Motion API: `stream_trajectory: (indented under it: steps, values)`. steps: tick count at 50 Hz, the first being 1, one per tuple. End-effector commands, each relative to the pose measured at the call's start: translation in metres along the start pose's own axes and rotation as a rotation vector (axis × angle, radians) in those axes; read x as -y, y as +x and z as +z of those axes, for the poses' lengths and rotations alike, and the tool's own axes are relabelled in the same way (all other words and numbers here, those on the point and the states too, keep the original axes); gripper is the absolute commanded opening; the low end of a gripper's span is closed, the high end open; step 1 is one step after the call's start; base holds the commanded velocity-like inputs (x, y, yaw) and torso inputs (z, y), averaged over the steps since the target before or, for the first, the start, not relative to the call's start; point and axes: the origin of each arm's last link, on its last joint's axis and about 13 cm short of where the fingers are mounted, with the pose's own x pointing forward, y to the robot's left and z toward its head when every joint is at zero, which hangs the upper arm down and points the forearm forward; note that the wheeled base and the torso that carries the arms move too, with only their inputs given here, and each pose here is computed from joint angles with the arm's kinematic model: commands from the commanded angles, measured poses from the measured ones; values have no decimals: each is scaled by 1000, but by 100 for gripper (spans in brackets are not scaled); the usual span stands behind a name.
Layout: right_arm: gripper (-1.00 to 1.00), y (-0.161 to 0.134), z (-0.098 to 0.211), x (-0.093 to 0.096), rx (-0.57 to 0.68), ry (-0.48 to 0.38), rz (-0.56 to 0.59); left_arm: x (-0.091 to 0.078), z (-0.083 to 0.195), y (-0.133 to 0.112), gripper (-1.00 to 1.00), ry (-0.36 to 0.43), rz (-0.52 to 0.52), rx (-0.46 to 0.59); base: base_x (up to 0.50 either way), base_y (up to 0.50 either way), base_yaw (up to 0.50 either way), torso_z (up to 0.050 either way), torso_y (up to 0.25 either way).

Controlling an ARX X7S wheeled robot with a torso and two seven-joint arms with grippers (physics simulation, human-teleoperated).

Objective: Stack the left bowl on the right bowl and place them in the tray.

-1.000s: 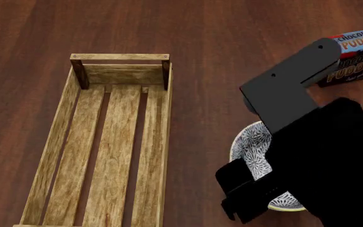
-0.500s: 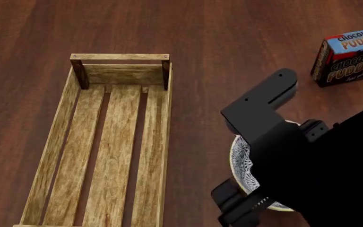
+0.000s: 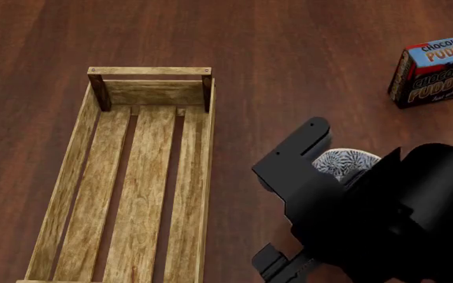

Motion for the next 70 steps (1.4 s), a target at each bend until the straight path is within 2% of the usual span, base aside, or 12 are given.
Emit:
stream_trajectory:
  steps: [1, 4, 14, 33, 64, 65, 70]
  values:
    - [100, 16, 3, -3, -21, -66, -32, 1, 0, 0, 100, 0, -5, -4, 0, 0, 0, 0, 0]
    - [100, 18, 5, -3, -21, -101, -72, 1, 0, 0, 100, 0, -6, -4, 0, 0, 0, 0, 0]
    - [100, 27, 9, -6, -13, -146, -87, 0, 0, -1, 100, -4, -3, -1, 0, 0, 0, 0, 0]
    - [100, 49, 5, -18, -70, -205, -54, -3, -2, -5, 100, -8, 2, -5, 0, 0, 0, 0, 0]
    - [100, 70, -7, -20, -135, -191, -38, -1, -10, -2, 100, -5, 2, -20, 0, 0, 0, 0, 0]
    - [-100, 70, -7, -20, -135, -191, -39, 0, -11, -2, 100, -5, 1, -20, 0, 0, 0, 0, 0]
    - [-100, 71, -8, -20, -141, -190, -37, 0, -11, -2, 100, -5, 4, -19, 0, 0, 0, 0, 0]
